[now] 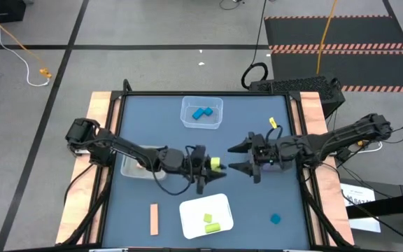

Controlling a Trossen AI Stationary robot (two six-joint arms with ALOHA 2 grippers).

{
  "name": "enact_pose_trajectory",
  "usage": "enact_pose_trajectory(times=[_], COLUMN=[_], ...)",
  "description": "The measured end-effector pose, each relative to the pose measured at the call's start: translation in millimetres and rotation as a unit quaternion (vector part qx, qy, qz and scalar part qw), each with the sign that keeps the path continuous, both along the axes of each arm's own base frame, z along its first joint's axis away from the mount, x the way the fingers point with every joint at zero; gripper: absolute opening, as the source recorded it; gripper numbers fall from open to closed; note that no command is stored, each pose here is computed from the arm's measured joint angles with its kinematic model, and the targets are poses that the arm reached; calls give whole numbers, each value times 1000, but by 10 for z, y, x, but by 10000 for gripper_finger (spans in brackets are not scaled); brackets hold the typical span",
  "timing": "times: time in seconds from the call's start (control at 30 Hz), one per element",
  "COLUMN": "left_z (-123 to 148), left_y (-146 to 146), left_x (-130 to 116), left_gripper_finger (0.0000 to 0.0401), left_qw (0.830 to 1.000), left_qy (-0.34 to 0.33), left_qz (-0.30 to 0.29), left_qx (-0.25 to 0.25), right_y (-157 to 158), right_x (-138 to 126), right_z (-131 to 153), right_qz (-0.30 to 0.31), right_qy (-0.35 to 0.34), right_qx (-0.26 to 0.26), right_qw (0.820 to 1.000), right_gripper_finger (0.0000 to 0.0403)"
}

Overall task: Sort & place blocks by color
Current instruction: Put the green block into the white bin

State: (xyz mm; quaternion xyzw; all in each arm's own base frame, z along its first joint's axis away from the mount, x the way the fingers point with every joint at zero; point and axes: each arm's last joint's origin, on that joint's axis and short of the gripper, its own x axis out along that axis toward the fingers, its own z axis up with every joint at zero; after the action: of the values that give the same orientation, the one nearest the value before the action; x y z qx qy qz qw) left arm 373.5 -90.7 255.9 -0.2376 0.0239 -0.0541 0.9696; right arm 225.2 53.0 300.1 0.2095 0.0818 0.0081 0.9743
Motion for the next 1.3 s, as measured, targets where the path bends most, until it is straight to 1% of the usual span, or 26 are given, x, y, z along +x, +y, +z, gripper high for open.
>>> enact_pose_trajectory(times=[0.13,0.23,0.53,0.63,0.73,0.93,1.0,1.07,1.2,1.3], left_z=[-32,-74,-297,-391,-472,-565,-577,-579,-579,-579], left_y=[-160,-310,-836,-932,-970,-928,-893,-869,-841,-841], left_x=[-41,-91,-367,-462,-532,-582,-573,-561,-546,-546], left_gripper_finger=[129,129,129,129,129,129,129,146,207,230], left_qw=[995,989,961,945,931,923,922,921,921,921], left_qy=[29,60,198,258,309,349,354,355,355,355], left_qz=[-76,-104,-152,-148,-131,-56,-42,-37,-33,-33], left_qx=[-62,-91,-120,-136,-146,-150,-153,-158,-160,-160], right_y=[-5,-4,6,10,14,18,18,13,6,2], right_x=[-21,-14,24,34,54,70,71,56,29,14], right_z=[-1,-9,-51,-68,-87,-210,-275,-360,-475,-538], right_qz=[-2,-4,-15,-19,-22,-31,-36,-42,-51,-54], right_qy=[7,9,21,27,31,49,57,70,86,95], right_qx=[10,18,78,95,108,130,144,155,175,178], right_qw=[1000,1000,997,995,993,990,987,984,979,978], right_gripper_finger=[291,287,286,286,286,286,286,286,286,286])
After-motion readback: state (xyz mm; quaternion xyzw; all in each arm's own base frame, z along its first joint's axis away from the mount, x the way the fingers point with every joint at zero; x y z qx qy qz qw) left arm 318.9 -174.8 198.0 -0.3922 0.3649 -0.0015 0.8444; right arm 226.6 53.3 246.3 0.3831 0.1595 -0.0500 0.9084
